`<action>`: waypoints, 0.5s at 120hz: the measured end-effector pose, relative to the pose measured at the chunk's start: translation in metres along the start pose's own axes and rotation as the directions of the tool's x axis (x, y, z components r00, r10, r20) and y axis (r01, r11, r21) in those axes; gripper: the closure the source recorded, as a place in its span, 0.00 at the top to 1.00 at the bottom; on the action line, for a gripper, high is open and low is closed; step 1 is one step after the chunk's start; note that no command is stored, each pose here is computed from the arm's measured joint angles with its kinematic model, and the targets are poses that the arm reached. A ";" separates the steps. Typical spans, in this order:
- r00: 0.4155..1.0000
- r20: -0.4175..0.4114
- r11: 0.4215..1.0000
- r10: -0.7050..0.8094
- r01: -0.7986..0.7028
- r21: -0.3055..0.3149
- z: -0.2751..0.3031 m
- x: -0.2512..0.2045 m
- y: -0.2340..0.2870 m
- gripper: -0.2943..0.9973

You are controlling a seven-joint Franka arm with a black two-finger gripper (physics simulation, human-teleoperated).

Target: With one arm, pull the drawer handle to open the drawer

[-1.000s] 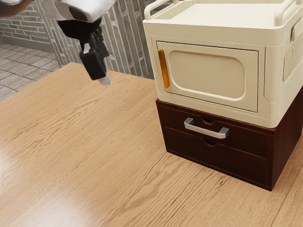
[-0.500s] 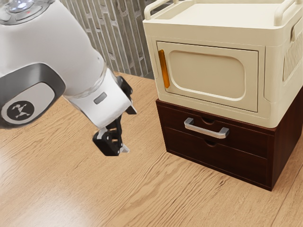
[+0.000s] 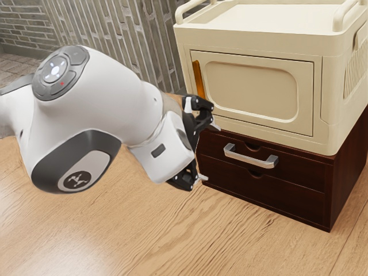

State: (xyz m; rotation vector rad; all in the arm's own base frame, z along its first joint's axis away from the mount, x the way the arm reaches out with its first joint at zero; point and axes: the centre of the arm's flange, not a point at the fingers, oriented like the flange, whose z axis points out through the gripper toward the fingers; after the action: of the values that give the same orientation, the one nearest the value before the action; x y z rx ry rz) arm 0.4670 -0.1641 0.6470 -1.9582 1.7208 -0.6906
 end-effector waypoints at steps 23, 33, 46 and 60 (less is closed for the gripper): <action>0.998 0.008 0.998 0.063 -0.063 0.021 0.020 0.004 0.003 0.77; 0.997 0.009 0.997 0.074 -0.074 0.029 0.029 0.001 0.001 0.77; 0.997 0.026 0.996 0.076 -0.077 0.042 0.040 -0.012 -0.008 0.77; 0.990 0.051 0.990 0.129 -0.132 0.051 0.049 -0.011 -0.009 0.77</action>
State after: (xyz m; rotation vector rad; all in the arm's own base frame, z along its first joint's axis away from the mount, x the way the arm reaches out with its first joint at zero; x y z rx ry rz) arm 0.5031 -0.1517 0.6137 -1.7933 1.7650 -0.6319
